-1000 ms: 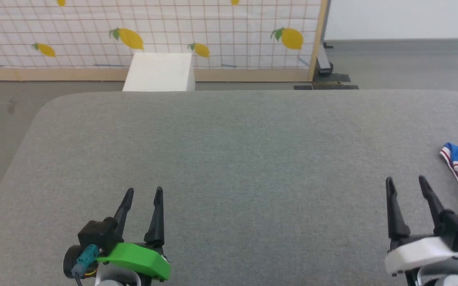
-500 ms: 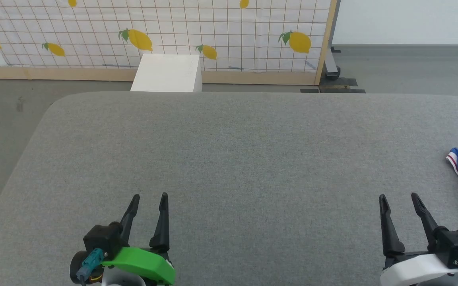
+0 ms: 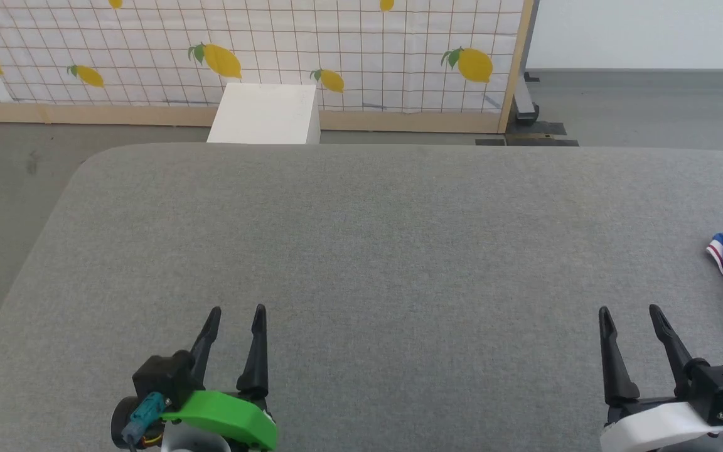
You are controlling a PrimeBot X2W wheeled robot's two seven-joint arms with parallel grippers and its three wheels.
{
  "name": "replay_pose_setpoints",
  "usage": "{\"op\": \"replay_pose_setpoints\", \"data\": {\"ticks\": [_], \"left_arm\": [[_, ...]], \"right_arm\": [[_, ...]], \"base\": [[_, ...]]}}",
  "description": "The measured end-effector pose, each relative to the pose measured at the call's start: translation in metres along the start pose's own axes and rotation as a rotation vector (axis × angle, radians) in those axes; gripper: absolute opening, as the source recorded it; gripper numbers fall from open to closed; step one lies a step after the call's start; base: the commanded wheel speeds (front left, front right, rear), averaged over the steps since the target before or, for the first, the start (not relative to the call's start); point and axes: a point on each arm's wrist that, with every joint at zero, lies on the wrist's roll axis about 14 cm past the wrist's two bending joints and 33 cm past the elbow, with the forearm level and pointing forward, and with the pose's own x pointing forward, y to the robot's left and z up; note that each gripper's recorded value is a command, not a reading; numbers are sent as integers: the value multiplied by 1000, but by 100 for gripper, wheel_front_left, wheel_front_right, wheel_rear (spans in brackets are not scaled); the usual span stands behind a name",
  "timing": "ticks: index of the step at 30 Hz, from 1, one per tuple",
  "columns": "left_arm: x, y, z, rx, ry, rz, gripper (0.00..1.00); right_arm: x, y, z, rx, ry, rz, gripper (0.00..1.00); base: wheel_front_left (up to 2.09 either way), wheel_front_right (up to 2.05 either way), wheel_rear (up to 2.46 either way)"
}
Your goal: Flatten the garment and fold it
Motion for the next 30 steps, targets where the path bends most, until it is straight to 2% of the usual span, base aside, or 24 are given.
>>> {"op": "replay_pose_setpoints", "data": {"ticks": [8,9,30], "left_arm": [[0,0,0,0,0,-1,100],[0,0,0,0,0,-1,0],[1,0,-1,10,13,-1,0]], "right_arm": [[0,0,0,6,0,0,100],[0,1,0,7,0,1,0],[0,2,-4,6,21,4,0]], "base": [[0,0,0],[0,0,0],[0,0,0]]}}
